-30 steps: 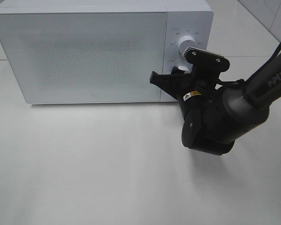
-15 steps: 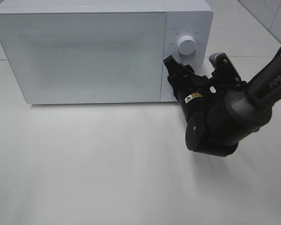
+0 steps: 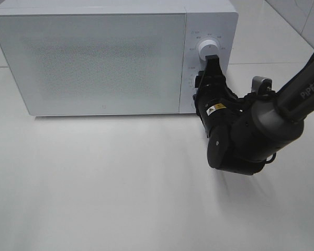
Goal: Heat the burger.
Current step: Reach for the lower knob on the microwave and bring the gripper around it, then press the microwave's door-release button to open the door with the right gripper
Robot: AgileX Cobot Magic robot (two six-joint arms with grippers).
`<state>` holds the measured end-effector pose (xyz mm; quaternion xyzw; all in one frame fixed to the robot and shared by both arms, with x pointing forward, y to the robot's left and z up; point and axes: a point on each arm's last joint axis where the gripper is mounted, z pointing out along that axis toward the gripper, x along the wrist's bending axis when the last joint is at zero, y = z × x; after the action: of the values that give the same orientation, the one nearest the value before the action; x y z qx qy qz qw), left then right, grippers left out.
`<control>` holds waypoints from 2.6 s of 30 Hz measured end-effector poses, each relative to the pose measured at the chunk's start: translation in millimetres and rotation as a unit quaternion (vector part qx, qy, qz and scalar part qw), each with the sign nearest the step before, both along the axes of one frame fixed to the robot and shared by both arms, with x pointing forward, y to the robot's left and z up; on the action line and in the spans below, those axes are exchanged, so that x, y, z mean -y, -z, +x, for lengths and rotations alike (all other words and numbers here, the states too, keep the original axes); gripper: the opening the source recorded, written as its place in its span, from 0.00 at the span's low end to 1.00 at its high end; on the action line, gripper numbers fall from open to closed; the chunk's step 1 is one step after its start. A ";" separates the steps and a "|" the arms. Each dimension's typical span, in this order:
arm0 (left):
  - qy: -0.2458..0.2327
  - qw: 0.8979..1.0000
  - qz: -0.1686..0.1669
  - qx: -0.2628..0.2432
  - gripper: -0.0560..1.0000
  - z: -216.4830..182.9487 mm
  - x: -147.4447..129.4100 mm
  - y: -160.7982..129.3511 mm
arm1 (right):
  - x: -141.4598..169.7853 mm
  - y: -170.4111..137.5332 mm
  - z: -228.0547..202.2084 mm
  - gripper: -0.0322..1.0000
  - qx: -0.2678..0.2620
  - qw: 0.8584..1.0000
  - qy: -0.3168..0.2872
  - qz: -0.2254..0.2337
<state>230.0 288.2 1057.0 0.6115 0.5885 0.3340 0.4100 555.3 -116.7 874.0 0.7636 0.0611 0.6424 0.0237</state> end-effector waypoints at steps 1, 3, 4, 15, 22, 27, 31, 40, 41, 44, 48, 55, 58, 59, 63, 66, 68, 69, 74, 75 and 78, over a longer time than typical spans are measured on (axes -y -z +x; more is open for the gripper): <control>0.000 1.000 0.000 0.000 0.98 0.0 0.0 0.0 | 0.0 0.0 0.0 0.44 -0.001 1.000 0.005 0.027; 0.000 1.000 0.000 0.000 0.98 0.0 0.0 0.0 | 0.0 0.0 0.0 0.44 -0.002 0.999 0.009 0.051; 0.000 1.000 0.000 0.000 0.98 0.0 0.0 0.0 | 0.1 0.0 0.0 0.44 -0.003 0.998 0.012 0.065; 0.000 1.000 0.000 0.000 0.98 0.0 0.0 0.0 | 0.3 0.1 0.0 0.44 -0.006 0.989 0.027 0.143; 0.000 1.000 0.000 0.000 0.98 0.0 0.0 0.0 | 0.3 0.1 0.0 0.44 -0.006 0.989 0.027 0.145; 0.000 1.000 0.000 0.000 0.98 0.0 0.0 0.0 | 0.3 0.1 0.0 0.44 -0.006 0.989 0.027 0.145; 0.000 1.000 0.000 0.000 0.98 0.0 0.0 0.0 | 0.3 0.1 0.0 0.44 -0.006 0.989 0.027 0.145; 0.000 1.000 0.000 0.000 0.98 0.0 0.0 0.0 | 0.9 0.2 0.0 0.44 -0.007 0.989 0.031 0.145; 0.000 1.000 0.000 0.000 0.98 0.0 0.0 0.0 | 1.1 0.2 0.0 0.44 -0.007 0.989 0.032 0.144; 0.000 1.000 0.000 0.000 0.98 0.0 0.0 0.0 | 1.4 0.3 0.0 0.44 -0.007 0.989 0.033 0.143; 0.000 1.000 0.000 0.000 0.98 0.0 0.0 0.0 | 1.9 0.3 0.2 0.44 -0.007 0.989 0.037 0.144; 0.000 1.000 0.000 0.000 0.98 0.0 0.0 0.0 | 2.2 -0.1 0.7 0.44 -0.007 0.990 0.045 0.132; 0.000 1.000 0.000 0.000 0.98 0.0 0.0 0.0 | 2.1 -0.2 0.7 0.44 -0.007 0.991 0.048 0.126; 0.000 1.000 0.000 0.000 0.98 0.0 0.0 0.0 | 1.6 -0.4 0.7 0.44 -0.006 0.991 0.049 0.126; 0.000 1.000 0.000 0.000 0.98 0.0 0.0 0.0 | 1.7 -0.4 0.8 0.48 -0.008 0.992 0.053 0.117; 0.000 1.000 0.000 0.000 0.98 0.0 0.0 0.0 | 2.4 0.2 0.7 0.53 -0.010 0.993 0.055 0.106; 0.000 1.000 0.000 0.000 0.98 0.0 0.0 0.0 | 2.0 0.3 0.3 0.57 -0.011 0.994 0.054 0.096; 0.000 1.000 0.000 0.000 0.98 0.0 0.0 0.0 | 2.0 0.3 0.3 0.57 -0.011 0.994 0.054 0.096; 0.000 1.000 0.000 0.000 0.98 0.0 0.0 0.0 | -2.0 -3.4 -2.7 0.66 -0.007 0.997 0.031 0.071; 0.000 1.000 0.000 0.000 0.98 0.0 0.0 0.0 | -2.0 -3.4 -2.7 0.66 -0.007 0.997 0.031 0.071; 0.000 1.000 0.000 0.000 0.98 0.0 0.0 0.0 | 1.3 -11.0 -7.6 0.68 -0.002 0.999 0.020 0.047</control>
<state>230.0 288.2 1057.0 0.6115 0.5885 0.3340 0.4100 547.7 -118.0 885.0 0.7660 0.0160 0.6427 0.0004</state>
